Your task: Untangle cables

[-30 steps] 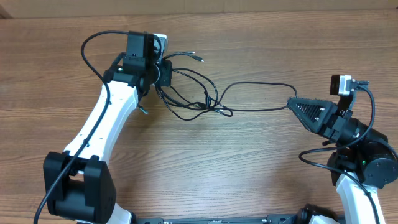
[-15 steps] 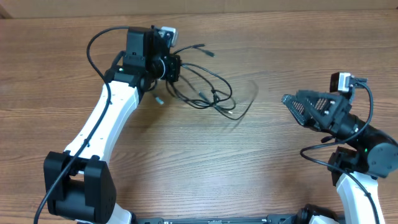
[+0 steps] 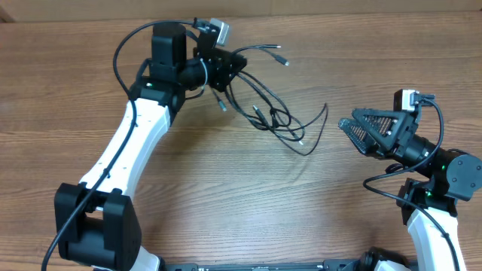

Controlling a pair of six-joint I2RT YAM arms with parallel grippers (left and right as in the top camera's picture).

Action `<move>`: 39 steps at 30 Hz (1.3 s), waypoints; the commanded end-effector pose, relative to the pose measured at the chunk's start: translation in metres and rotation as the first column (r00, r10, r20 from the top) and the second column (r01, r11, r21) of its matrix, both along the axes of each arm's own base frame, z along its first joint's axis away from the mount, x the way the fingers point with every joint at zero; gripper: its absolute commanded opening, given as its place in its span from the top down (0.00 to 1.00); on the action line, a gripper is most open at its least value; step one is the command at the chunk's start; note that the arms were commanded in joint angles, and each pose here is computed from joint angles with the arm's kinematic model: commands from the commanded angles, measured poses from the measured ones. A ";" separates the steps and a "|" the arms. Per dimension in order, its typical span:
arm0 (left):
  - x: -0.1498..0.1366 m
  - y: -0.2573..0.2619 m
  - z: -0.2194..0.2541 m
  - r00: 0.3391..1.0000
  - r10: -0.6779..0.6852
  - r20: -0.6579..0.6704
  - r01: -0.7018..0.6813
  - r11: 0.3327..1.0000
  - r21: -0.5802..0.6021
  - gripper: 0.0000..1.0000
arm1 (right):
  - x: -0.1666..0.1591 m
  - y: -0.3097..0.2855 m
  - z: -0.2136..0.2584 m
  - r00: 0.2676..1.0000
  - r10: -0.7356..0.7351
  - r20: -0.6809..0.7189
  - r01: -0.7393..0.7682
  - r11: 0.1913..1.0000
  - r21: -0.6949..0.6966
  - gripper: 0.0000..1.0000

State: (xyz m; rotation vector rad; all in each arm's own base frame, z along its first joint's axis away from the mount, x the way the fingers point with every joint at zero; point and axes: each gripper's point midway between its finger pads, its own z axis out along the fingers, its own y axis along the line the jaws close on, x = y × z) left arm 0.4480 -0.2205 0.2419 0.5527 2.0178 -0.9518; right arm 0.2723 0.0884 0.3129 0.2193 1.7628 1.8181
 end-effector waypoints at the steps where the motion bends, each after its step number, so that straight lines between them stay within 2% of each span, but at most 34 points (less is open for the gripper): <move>1: -0.015 -0.027 0.038 0.998 -0.053 0.025 0.056 0.992 -0.115 0.96 | -0.004 0.002 0.007 0.998 0.013 0.054 -0.011 0.999 -0.034 0.00; 4: -0.018 -0.043 0.054 0.997 -0.063 0.052 0.071 0.983 -0.169 0.96 | -0.001 0.001 0.001 0.999 0.009 0.036 -0.007 0.999 -0.037 0.00; 8: -0.020 -0.060 0.076 0.986 -0.074 0.151 0.104 0.974 -0.203 0.96 | 0.005 -0.001 -0.014 0.999 0.003 -0.035 -0.004 0.999 -0.031 0.00; 15: 0.001 -0.058 0.095 0.967 0.086 0.240 -0.032 0.975 -0.221 0.96 | 0.007 -0.002 -0.026 0.996 0.000 -0.094 -0.003 1.000 -0.023 0.00; 20: 0.021 -0.041 0.096 0.951 0.249 0.182 -0.197 0.945 -0.260 0.96 | 0.009 -0.002 -0.028 0.998 -0.011 -0.066 0.008 0.999 -0.043 0.00; 25: 0.031 -0.031 0.103 0.934 0.352 0.063 -0.308 0.880 -0.362 0.96 | 0.016 -0.007 -0.053 0.987 -0.056 -0.151 0.049 0.997 -0.055 0.00; 29: 0.029 -0.033 0.106 0.938 0.344 -0.034 -0.325 0.846 -0.423 0.96 | 0.022 -0.011 -0.067 0.973 -0.106 -0.204 0.094 0.993 -0.067 0.00; 35: 0.015 -0.051 0.104 0.966 0.252 -0.055 -0.251 0.869 -0.427 0.96 | 0.031 -0.019 -0.069 0.962 -0.175 -0.208 0.163 0.984 -0.076 0.00; 39: 0.012 -0.055 0.089 0.967 0.243 -0.076 -0.254 0.893 -0.372 0.96 | 0.040 -0.027 -0.070 0.933 -0.237 -0.271 0.233 0.971 -0.047 0.15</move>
